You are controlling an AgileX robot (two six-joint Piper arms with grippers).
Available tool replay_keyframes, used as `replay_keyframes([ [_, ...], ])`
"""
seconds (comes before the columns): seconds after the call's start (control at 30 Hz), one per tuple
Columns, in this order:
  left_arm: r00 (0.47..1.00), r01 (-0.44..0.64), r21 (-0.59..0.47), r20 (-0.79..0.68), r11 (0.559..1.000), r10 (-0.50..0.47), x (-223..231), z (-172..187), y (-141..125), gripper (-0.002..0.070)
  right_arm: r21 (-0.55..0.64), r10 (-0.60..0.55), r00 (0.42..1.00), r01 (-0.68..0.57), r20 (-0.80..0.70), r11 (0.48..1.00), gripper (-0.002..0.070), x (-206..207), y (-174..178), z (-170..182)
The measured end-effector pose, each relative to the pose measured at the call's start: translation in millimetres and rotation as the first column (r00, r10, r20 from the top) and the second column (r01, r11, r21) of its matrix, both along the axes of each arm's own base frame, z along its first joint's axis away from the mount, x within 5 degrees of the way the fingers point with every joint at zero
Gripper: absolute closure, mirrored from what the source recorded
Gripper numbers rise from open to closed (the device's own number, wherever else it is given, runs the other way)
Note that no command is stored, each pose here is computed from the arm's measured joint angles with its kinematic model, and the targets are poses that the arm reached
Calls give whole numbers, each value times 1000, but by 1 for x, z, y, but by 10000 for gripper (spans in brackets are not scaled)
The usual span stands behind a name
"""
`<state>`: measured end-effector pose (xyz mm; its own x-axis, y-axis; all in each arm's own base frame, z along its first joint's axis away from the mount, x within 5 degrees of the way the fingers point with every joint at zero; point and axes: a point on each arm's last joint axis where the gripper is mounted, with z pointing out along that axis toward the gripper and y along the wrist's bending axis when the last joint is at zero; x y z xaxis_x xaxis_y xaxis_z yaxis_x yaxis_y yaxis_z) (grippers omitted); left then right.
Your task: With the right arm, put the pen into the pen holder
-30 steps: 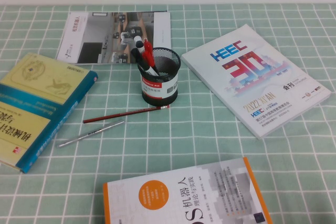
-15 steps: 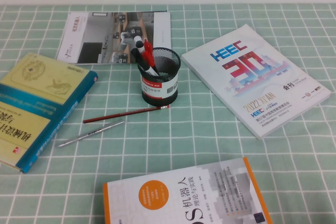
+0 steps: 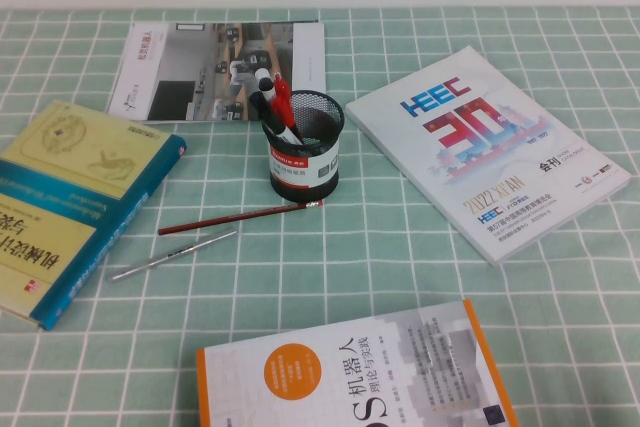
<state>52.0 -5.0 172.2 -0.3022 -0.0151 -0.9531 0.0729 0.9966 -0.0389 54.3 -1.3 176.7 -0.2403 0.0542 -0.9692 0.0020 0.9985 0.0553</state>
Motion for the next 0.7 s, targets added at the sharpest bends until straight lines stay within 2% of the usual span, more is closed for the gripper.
replay_keyframes([
  [0.13,1000,0,0,0,1000,0,0,0,0,679,208,12,994,-35,112,978,696,2,6,10],
  [0.3,1000,0,0,0,1000,0,0,0,0,679,465,-31,980,-66,198,883,696,2,7,20],
  [0.43,1000,0,0,0,1000,0,0,0,0,679,529,-72,961,-84,268,845,696,2,5,27],
  [0.7,1000,0,0,0,1000,0,0,0,0,679,552,-110,936,-100,335,828,696,2,2,34],
])
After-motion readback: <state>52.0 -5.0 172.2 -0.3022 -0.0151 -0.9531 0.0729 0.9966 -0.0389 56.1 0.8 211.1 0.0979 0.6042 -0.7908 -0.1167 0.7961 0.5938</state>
